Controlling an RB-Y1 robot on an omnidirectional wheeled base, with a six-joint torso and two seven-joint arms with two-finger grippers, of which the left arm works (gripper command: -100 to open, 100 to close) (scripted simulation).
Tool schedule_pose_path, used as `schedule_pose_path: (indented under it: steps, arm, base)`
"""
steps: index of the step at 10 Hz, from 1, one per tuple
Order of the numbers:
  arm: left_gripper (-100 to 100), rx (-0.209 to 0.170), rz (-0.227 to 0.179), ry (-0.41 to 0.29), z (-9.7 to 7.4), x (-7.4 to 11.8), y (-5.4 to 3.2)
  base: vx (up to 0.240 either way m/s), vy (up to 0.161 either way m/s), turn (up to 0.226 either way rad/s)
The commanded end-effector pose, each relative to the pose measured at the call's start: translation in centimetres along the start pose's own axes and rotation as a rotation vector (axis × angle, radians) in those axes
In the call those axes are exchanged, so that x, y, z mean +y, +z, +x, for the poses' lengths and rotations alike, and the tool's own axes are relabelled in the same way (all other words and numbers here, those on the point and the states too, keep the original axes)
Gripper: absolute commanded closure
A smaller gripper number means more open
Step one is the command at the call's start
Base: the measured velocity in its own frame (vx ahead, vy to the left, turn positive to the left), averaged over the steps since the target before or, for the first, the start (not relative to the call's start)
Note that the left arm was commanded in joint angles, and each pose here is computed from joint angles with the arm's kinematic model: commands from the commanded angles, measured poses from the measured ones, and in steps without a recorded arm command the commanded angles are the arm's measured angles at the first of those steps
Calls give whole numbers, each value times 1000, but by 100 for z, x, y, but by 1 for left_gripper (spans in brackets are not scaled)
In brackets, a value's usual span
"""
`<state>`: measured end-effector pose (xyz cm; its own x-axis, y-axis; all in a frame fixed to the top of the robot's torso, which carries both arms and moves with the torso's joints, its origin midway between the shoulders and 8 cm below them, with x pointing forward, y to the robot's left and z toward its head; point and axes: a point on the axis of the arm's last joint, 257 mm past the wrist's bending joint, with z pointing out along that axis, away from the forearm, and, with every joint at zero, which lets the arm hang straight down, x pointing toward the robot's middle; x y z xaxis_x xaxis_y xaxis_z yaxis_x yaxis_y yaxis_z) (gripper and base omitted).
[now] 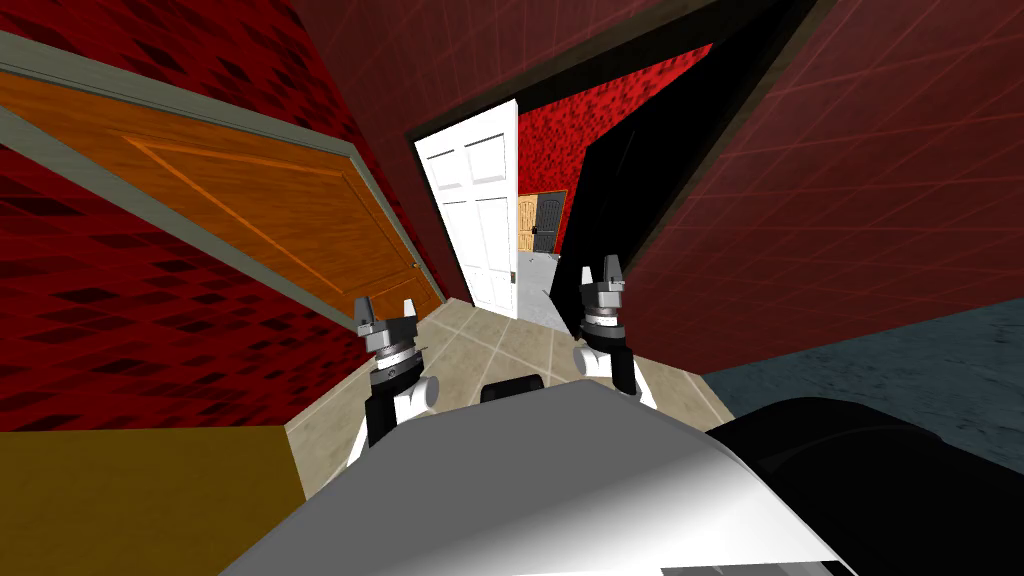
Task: Push the door open
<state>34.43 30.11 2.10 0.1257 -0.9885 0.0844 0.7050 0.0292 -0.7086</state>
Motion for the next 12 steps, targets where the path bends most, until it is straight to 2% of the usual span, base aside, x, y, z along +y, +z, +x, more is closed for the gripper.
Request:
schedule_pose_path:
  steps: [1, 6, 12]
  arm:
    - [-100, 12, -19, -2, 33, 118, -24]
    - [-100, 51, -90, -11, 151, 541, -131]
    - [-100, 92, -169, -19, 288, 1000, -287]
  base:
    - [67, -6, -36]
    - [145, -16, -42]
    - [92, -7, -38]
